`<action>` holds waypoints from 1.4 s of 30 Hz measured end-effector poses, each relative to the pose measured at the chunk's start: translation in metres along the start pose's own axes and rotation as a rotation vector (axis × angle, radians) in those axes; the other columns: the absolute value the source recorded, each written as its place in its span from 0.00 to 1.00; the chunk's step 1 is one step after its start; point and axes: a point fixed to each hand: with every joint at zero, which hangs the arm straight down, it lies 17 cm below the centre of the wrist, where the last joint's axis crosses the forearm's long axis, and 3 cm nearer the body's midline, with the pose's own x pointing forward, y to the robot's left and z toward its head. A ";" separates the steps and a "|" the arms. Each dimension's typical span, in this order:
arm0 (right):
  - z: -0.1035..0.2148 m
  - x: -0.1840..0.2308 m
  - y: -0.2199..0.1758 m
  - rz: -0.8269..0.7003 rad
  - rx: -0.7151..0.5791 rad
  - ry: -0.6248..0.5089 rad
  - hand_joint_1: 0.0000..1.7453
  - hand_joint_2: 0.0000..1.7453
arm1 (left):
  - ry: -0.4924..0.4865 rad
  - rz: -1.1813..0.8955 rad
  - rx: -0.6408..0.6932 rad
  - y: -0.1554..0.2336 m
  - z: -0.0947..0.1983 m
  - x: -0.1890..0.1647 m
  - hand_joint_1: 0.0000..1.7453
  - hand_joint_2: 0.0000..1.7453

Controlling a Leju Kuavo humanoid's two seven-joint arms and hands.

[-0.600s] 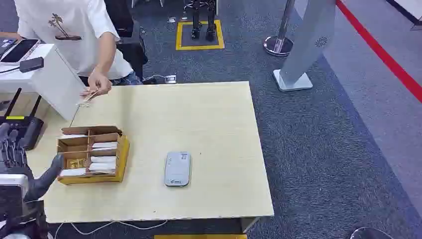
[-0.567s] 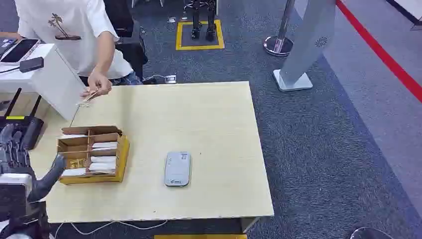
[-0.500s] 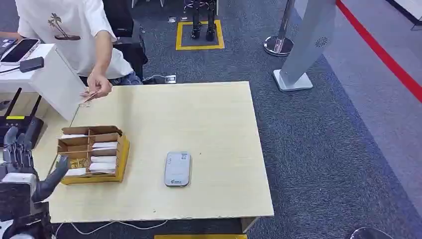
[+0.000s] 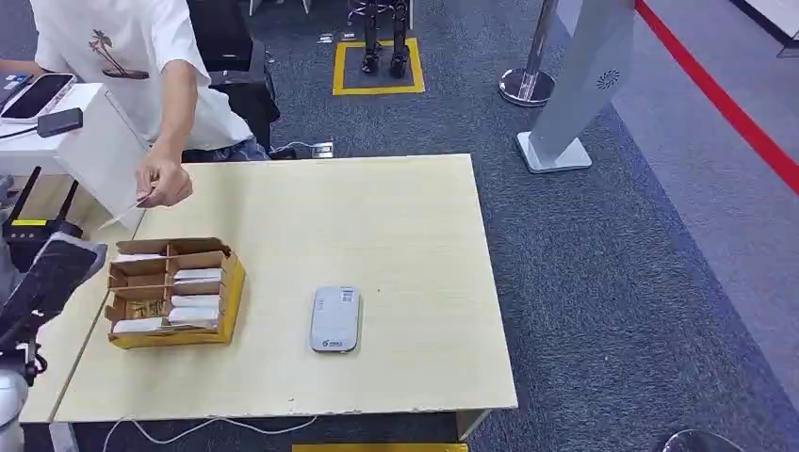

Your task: Pass the card to the sensor for recognition and then transmit it.

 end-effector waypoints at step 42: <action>0.002 0.001 0.006 0.002 0.015 0.009 0.00 0.00 | 0.012 -0.442 -0.237 -0.049 -0.018 -0.031 1.00 1.00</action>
